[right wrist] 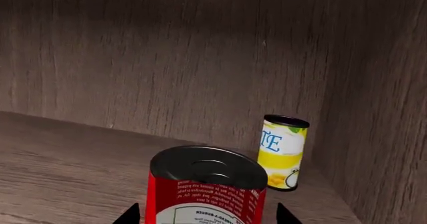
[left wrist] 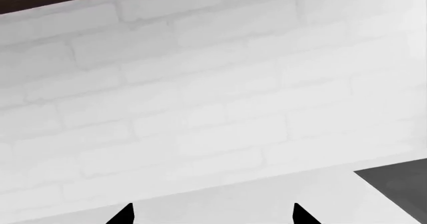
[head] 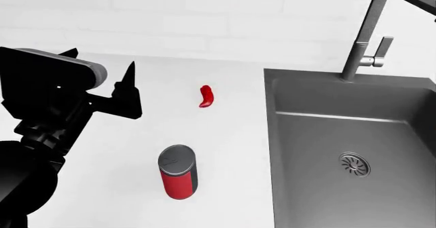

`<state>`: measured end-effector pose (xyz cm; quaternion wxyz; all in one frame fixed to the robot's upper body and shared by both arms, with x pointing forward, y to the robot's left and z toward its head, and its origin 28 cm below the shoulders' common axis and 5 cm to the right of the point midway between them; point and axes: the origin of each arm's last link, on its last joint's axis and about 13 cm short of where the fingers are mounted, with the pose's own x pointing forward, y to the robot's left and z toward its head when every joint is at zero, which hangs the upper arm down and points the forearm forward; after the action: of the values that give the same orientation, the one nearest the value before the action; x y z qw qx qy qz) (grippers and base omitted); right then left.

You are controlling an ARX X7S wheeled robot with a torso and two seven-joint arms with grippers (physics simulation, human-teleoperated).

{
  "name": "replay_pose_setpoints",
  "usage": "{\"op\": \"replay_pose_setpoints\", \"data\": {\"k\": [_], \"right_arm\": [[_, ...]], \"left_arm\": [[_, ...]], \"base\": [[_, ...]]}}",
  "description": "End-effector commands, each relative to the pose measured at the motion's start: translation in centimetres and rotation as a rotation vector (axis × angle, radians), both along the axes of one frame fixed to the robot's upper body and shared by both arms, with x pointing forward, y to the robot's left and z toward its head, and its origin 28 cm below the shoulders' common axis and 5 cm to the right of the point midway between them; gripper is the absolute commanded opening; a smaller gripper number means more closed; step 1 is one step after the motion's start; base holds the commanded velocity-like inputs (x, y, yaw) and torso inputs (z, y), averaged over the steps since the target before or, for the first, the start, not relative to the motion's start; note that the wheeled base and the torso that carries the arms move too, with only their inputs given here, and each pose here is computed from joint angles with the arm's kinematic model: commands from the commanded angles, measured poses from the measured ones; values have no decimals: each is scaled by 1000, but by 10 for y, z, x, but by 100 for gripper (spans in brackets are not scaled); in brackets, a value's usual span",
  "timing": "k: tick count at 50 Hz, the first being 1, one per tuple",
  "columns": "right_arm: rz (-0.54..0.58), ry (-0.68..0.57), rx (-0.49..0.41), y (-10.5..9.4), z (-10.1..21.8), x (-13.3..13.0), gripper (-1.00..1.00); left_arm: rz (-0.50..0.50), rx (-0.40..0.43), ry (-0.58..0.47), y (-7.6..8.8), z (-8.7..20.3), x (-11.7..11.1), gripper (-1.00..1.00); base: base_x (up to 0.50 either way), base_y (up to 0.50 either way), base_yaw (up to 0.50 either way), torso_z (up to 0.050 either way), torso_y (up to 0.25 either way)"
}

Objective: Pick the cans from the counter and place them in their designated side in the cabinet.

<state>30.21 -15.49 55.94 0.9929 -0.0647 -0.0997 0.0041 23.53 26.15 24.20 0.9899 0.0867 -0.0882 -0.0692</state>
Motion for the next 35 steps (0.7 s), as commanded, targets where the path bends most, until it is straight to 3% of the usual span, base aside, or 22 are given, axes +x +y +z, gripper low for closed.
{"op": "replay_pose_setpoints", "data": {"k": [1,12,24,35], "right_arm": [[-28,44,-30,-4,-4,1,100],[-8,-73,-65,-1,15,-17,100],[66,-182,-32,-1,26,-30,100],[85,-291,-132,10,41,-50,100]], "left_arm": [[0,-1,-1,0,1,-1,100],[0,-5,-4,1,0,-1,100],[-1,-4,-4,0,1,0,100],[-3,-8,-6,0,2,-1,100]], "base": [[0,0,0,0,0],[0,0,0,0,0],[0,0,0,0,0],[0,0,0,0,0]]}}
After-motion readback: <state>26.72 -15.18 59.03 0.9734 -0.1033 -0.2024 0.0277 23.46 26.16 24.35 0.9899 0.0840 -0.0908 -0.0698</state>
